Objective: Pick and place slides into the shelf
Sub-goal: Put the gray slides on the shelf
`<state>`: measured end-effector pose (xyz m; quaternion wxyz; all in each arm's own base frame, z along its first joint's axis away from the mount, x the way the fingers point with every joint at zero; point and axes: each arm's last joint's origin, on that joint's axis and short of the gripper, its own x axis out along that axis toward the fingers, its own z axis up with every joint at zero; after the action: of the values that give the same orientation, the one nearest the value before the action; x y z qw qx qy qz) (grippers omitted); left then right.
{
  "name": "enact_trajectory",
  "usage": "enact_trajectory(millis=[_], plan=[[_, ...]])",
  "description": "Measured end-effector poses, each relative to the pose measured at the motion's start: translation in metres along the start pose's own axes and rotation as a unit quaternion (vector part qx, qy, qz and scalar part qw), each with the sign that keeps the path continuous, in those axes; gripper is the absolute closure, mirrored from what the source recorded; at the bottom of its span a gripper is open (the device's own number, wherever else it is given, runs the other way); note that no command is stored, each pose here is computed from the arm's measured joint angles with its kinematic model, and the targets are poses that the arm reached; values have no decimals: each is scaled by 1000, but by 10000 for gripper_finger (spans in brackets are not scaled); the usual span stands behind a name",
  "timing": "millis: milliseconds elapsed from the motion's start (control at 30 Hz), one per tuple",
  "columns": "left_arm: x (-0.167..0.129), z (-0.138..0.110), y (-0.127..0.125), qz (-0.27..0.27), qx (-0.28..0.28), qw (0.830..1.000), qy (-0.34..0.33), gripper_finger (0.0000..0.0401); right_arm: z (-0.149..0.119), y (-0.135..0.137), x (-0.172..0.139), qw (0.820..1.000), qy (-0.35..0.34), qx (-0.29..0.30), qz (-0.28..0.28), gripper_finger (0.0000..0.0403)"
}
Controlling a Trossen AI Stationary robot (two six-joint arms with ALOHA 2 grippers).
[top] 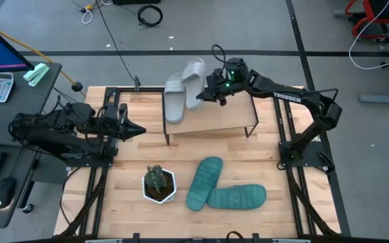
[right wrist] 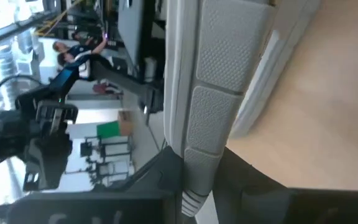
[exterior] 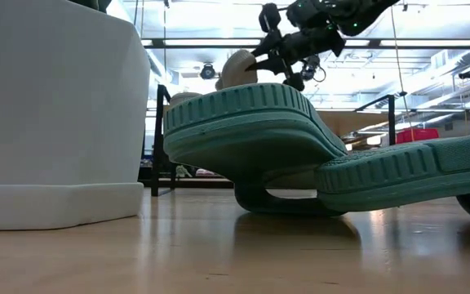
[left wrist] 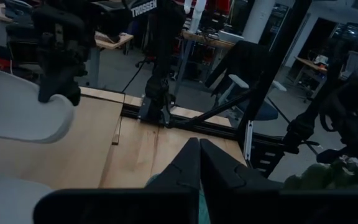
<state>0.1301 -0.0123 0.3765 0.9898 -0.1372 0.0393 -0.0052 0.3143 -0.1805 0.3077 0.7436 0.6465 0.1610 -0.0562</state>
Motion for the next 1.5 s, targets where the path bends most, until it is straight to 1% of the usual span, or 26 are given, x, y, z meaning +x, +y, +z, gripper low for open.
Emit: enact_trajectory(millis=[200, 367, 467, 767, 1133, 1500], plan=[[0, 0, 0, 0, 2, 1000, 1, 391, -6, 5, -4, 1000, 10, -4, -2, 345], [0, 0, 0, 0, 4, 1000, 1, 378, -17, 5, -1, 999, 25, -9, -25, 345], [0, 0, 0, 0, 4, 1000, 1, 374, -21, 4, 3, 999, 23, -19, -34, 345], [0, 0, 0, 0, 4, 1000, 1, 389, -19, 2, 4, 999, 5, -27, -47, 345], [0, 0, 0, 0, 4, 1000, 1, 377, -27, -6, 10, 998, 8, -23, -64, 346], [0, 0, 0, 0, 4, 1000, 1, 389, -28, -8, 10, 997, 7, -17, -72, 346]])
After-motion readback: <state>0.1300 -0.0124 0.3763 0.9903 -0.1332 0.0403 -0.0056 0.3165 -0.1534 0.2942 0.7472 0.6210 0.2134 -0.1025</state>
